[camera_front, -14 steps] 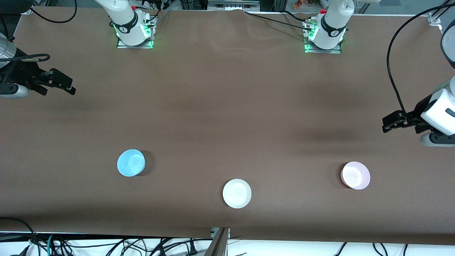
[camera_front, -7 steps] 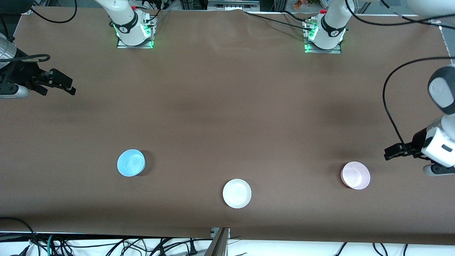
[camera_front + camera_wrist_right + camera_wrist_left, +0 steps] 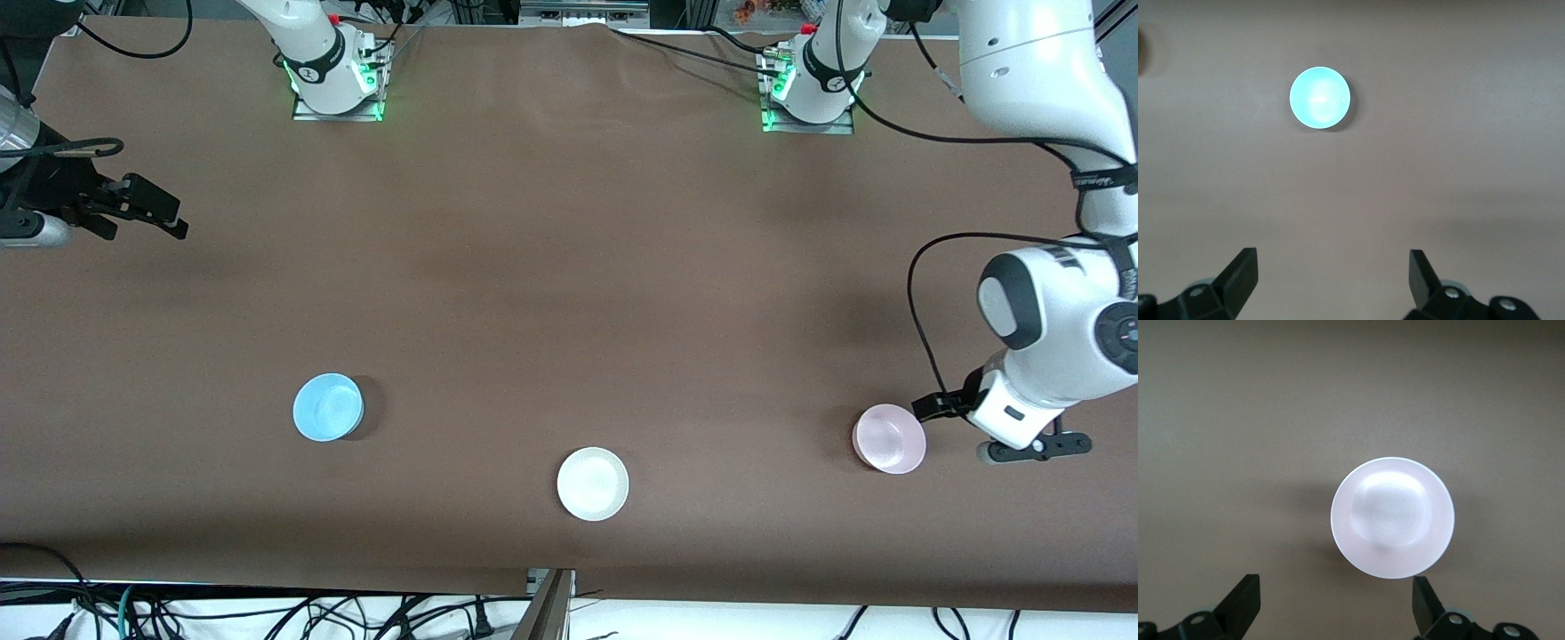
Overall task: Stack pink and blue bowls on white bowl
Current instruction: 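Lower the left gripper onto the pink bowl while the right gripper reaches the blue bowl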
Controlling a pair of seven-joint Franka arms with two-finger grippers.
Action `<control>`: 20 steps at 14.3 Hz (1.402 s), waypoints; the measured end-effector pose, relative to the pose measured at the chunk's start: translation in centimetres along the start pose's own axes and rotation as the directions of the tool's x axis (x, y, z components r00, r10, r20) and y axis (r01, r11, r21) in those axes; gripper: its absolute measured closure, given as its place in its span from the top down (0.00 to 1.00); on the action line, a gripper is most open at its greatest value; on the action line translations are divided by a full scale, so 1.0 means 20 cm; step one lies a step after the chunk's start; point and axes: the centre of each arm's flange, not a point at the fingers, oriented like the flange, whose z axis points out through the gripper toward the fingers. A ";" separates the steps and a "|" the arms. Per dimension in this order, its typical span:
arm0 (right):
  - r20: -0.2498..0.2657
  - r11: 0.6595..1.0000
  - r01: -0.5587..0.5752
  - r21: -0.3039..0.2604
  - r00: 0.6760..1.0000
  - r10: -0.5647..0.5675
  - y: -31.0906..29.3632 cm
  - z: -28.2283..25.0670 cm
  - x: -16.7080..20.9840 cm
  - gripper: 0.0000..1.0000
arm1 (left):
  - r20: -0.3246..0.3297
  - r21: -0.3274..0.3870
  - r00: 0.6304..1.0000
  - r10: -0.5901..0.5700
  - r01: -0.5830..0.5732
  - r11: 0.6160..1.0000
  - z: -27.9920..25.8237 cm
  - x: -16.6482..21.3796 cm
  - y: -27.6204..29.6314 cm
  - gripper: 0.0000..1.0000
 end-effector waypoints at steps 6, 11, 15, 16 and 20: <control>-0.003 0.999 -0.050 -0.005 0.999 0.050 0.17 0.11 0.09 1.00 | -0.074 0.020 0.996 -0.053 0.054 0.998 0.22 -0.10 -0.12 1.00; 0.023 0.999 -0.046 -0.029 0.999 0.047 0.19 0.22 0.14 1.00 | -0.094 -0.055 0.979 -0.179 0.174 0.983 0.33 -0.16 -0.15 1.00; 0.036 0.999 -0.043 -0.034 0.998 0.044 0.19 0.40 0.23 1.00 | -0.106 -0.042 0.963 -0.248 0.244 0.969 0.42 -0.18 -0.14 1.00; 0.045 0.999 -0.041 -0.034 0.998 0.042 0.18 0.47 0.26 1.00 | -0.110 -0.039 0.959 -0.261 0.258 0.965 0.44 -0.18 -0.14 1.00; 0.037 0.998 -0.040 -0.039 0.998 0.042 0.20 0.94 0.43 1.00 | -0.121 -0.043 0.936 -0.330 0.327 0.944 0.52 -0.19 -0.08 0.98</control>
